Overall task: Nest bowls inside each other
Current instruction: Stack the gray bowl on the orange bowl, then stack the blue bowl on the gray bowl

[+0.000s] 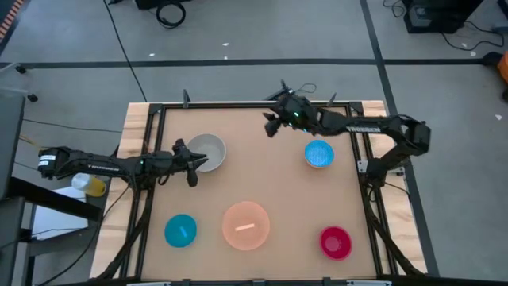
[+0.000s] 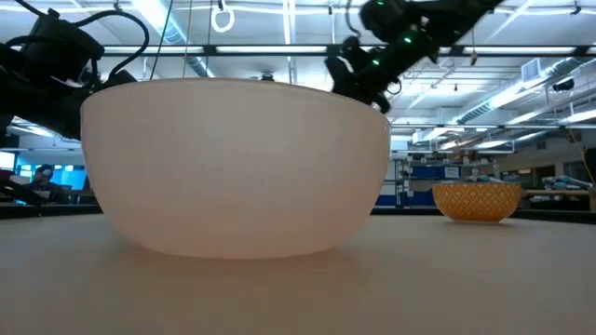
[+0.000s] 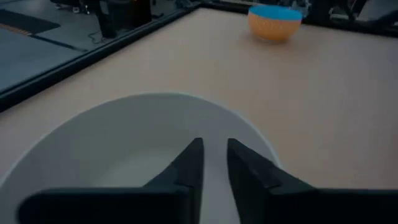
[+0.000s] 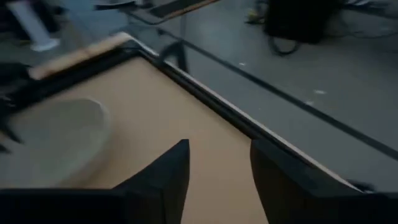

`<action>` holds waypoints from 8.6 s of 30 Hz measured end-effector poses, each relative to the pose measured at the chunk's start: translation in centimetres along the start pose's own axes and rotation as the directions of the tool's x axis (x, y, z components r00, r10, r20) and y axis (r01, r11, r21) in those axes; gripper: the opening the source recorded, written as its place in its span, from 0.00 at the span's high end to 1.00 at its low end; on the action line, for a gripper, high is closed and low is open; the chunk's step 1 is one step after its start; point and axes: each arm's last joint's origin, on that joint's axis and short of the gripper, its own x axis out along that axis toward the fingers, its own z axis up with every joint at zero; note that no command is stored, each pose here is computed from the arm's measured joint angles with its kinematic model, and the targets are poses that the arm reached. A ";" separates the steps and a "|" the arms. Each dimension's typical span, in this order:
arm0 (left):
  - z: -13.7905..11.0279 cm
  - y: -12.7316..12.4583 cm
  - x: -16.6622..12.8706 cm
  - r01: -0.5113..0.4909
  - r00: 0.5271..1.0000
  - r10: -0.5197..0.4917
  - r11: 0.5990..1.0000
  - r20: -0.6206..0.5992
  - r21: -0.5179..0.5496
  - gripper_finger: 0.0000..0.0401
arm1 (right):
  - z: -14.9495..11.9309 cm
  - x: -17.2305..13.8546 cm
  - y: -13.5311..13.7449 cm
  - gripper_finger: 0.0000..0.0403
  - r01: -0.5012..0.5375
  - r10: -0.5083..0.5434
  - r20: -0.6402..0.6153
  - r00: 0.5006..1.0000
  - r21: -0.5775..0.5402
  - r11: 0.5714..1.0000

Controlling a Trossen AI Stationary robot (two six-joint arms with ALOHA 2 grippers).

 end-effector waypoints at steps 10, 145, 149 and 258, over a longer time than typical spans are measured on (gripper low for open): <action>1.8 -0.4 -0.1 0.023 0.991 -0.017 0.999 -0.130 0.041 0.59 | 4.7 3.9 1.4 0.51 0.010 -0.031 -0.235 0.972 -0.089 0.996; 12.1 -17.9 -0.3 0.541 0.840 -0.297 0.516 -0.453 0.664 0.99 | -6.5 -8.0 9.9 0.52 -0.004 -0.158 -0.440 0.884 -0.347 0.938; 13.3 -21.2 -1.2 0.671 0.732 -0.557 0.484 -0.394 0.562 0.99 | -6.5 -8.1 10.0 0.52 -0.008 -0.156 -0.439 0.885 -0.349 0.937; 14.9 -17.8 -1.7 0.230 0.859 -0.056 0.930 -0.509 0.286 0.99 | -9.5 -16.8 7.6 0.52 0.260 -0.545 -0.633 0.549 -0.490 0.832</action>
